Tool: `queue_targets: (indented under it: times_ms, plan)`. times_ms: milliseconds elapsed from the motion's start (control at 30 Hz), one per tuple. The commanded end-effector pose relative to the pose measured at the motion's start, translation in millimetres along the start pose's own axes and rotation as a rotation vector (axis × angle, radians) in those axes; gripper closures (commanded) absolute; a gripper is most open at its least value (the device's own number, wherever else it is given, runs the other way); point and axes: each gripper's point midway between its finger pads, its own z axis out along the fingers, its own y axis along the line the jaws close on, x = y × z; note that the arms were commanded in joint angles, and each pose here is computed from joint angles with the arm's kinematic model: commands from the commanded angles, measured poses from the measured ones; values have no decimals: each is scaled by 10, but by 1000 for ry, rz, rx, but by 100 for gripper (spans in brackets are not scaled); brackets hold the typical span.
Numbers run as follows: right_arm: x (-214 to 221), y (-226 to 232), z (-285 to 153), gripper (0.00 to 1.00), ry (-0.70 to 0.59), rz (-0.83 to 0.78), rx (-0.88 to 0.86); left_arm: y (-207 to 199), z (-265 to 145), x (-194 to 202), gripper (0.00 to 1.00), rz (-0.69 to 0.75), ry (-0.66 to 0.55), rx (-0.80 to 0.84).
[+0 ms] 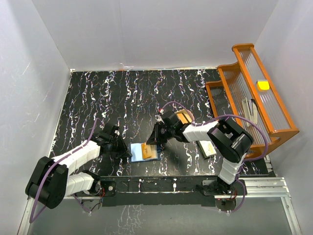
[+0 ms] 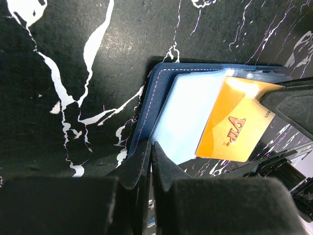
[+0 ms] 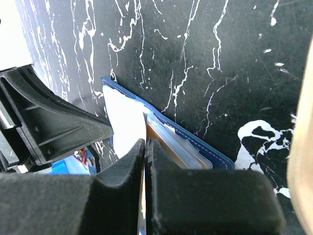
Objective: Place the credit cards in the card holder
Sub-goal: Insert the credit card into the card holder.
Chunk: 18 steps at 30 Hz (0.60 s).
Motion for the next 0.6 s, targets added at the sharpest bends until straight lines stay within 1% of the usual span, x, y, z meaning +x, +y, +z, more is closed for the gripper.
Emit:
queue_targets:
  times_ms: [0, 233, 567]
  plan:
    - [25, -49, 17, 100, 61, -66, 20, 177, 17, 95, 97, 5, 34, -73]
    - [7, -49, 27, 100, 79, -88, 17, 195, 28, 96, 97, 3, 35, -83]
    - [9, -4, 93, 100, 88, -67, -23, 190, 38, 106, 97, 2, 39, -75]
